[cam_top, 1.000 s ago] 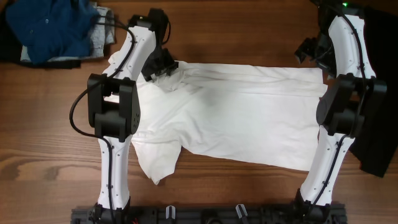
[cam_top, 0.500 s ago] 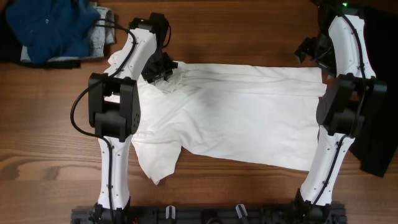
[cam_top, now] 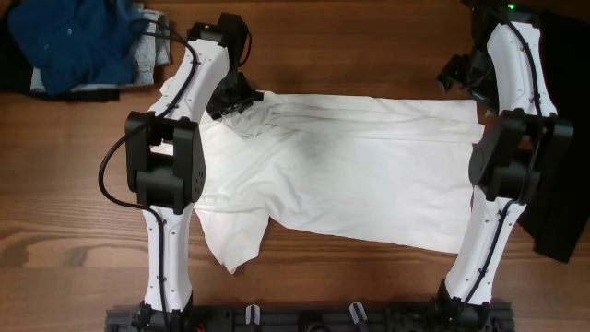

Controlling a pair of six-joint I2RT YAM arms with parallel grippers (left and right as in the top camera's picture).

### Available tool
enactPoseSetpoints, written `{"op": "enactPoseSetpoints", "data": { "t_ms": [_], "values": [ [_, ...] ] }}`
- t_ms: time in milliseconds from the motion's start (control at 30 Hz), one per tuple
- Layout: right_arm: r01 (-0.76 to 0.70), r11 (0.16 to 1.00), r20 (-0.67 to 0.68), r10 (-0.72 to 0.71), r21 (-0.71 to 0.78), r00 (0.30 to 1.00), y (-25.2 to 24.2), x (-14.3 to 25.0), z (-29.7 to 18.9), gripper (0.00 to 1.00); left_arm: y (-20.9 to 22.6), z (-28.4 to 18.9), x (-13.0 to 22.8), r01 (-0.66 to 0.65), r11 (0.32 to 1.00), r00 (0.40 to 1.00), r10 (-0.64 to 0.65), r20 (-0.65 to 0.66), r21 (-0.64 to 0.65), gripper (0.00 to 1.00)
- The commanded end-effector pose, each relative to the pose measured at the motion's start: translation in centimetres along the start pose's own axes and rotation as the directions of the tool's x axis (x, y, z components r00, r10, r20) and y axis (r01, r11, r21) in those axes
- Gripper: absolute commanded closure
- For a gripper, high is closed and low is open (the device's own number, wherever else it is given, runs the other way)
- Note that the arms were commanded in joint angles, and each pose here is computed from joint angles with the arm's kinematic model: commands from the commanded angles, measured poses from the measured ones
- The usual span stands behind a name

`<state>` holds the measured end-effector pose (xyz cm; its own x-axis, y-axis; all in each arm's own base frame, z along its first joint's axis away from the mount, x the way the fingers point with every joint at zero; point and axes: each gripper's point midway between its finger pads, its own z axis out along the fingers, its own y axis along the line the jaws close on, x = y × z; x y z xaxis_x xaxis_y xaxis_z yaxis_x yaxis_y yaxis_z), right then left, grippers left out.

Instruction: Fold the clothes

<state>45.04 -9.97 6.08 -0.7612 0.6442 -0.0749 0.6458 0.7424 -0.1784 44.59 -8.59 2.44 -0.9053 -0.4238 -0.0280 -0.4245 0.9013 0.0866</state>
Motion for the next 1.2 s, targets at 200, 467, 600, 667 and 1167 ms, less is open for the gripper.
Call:
{"op": "enactPoseSetpoints", "data": {
  "t_ms": [200,467,600,667,1167],
  "values": [
    [0.010,1.000,0.027,-0.010,0.004,1.000,-0.5,-0.3,-1.0,0.00,1.2,-1.2,-0.5,0.008,0.999,0.999,-0.006,0.040,-0.036,0.78],
    [0.010,1.000,0.021,-0.010,-0.006,1.000,-0.3,-0.2,-1.0,0.00,3.9,-2.1,0.0,0.059,0.987,0.997,-0.051,0.053,-0.152,0.94],
    [0.012,1.000,0.008,-0.012,-0.016,1.000,-0.1,0.1,-1.0,0.00,5.4,-3.2,0.7,0.094,0.973,0.995,-0.084,0.057,-0.210,0.95],
    [0.015,1.000,-0.006,-0.015,-0.007,1.000,-0.4,0.4,-0.9,0.00,5.7,-3.4,1.0,0.090,0.971,0.996,-0.082,0.045,-0.220,0.95],
    [0.010,1.000,-0.077,-0.013,-0.029,0.997,-0.2,2.0,-1.0,0.00,10.6,-4.0,1.9,0.171,0.919,0.983,-0.184,-0.002,-0.355,0.83]
  ]
}}
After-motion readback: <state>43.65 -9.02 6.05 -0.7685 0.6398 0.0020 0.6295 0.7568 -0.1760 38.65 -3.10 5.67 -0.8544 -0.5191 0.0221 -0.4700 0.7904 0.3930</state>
